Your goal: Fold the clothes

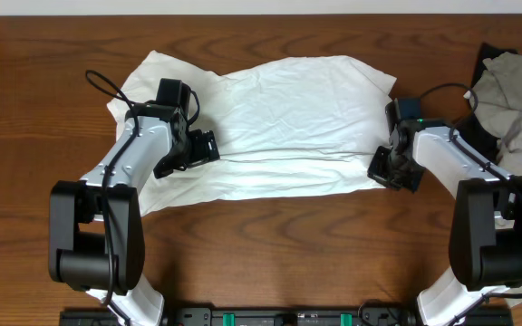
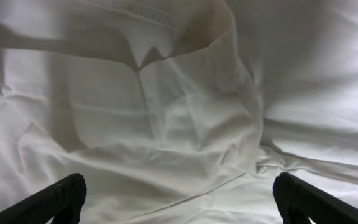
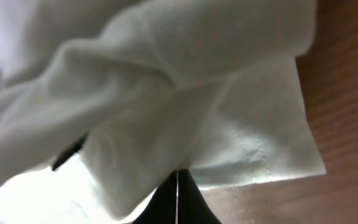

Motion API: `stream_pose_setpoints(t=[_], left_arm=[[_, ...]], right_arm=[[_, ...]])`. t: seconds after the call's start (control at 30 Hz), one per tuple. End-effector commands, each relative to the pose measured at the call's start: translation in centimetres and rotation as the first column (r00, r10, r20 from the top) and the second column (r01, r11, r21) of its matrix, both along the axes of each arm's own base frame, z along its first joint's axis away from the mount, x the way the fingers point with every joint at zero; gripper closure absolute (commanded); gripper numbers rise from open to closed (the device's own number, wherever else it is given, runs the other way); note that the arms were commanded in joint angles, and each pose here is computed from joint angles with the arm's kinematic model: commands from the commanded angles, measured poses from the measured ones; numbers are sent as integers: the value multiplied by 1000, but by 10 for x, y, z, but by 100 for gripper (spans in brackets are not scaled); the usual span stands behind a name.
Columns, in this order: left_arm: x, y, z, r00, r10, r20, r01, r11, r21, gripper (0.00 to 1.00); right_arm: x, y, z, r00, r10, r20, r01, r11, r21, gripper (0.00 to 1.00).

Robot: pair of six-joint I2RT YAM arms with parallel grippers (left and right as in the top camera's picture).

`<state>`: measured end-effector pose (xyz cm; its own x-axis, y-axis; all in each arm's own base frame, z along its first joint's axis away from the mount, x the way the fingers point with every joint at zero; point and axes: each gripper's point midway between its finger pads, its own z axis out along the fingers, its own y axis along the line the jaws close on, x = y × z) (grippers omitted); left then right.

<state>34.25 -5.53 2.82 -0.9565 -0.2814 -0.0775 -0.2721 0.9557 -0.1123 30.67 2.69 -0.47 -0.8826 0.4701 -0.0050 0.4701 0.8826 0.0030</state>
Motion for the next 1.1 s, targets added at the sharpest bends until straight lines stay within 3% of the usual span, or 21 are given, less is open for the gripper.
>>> stream_pose_setpoints(t=[0.0, 0.4, 0.77, 1.07], left_arm=[[-3, 5, -5, 1000, 16, -16, -16, 1000, 15, 2], [-1, 26, -5, 998, 57, -8, -56, 996, 70, 2], [-1, 57, -18, 992, 124, -39, -121, 990, 76, 2], [12, 73, 0, 989, 147, 27, -149, 986, 76, 2]], right_arm=[[-3, -2, -6, 1000, 3, -11, -3, 1000, 2, 93], [-32, -64, -4, 965, -234, -119, 230, 972, -47, 98], [-36, -76, -4, 963, -238, -123, 228, 969, -91, 98], [-35, -81, 6, 953, -274, -127, 259, 958, -121, 99]])
